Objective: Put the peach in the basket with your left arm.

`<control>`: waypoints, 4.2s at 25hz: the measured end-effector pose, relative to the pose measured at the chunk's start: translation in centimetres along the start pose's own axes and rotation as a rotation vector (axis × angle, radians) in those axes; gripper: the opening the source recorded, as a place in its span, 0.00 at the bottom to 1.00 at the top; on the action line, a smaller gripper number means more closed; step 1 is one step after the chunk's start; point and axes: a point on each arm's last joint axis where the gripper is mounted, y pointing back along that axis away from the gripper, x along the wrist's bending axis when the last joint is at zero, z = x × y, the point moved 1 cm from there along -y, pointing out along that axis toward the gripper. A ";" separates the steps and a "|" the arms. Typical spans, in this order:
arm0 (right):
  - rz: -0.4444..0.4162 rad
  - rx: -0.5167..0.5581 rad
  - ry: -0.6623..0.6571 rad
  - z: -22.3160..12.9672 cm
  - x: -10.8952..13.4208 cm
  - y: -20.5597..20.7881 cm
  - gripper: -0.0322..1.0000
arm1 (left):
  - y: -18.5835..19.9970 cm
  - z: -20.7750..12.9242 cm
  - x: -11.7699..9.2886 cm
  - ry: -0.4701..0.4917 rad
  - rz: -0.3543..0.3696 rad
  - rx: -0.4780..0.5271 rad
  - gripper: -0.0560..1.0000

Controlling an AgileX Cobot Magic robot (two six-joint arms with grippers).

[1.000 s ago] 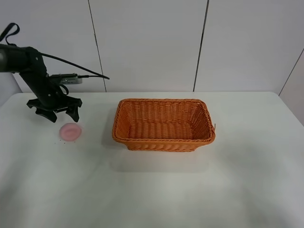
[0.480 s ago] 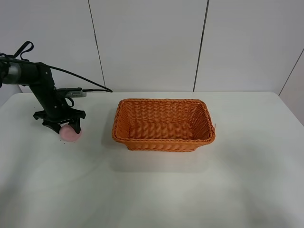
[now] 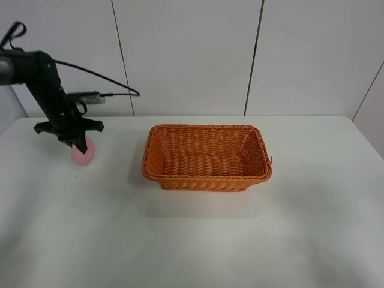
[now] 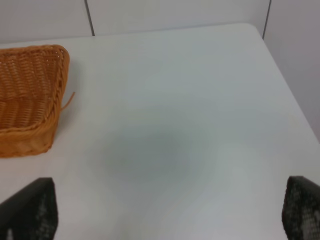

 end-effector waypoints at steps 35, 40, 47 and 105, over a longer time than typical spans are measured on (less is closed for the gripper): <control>0.000 0.000 0.000 0.0 0.0 0.0 0.70 | -1.2 -1.6 -28.7 -0.530 -0.097 -0.112 0.16; 0.000 0.000 0.000 0.0 0.0 0.0 0.70 | -3.8 -1.6 -28.7 -0.530 -0.083 -0.071 0.27; 0.000 0.000 0.000 0.0 0.0 0.0 0.70 | -3.7 -1.7 -28.6 -0.500 -0.078 -0.051 0.79; 0.000 0.000 0.000 0.0 0.0 0.0 0.70 | 11.6 -14.9 -2.2 -0.041 0.011 0.044 0.83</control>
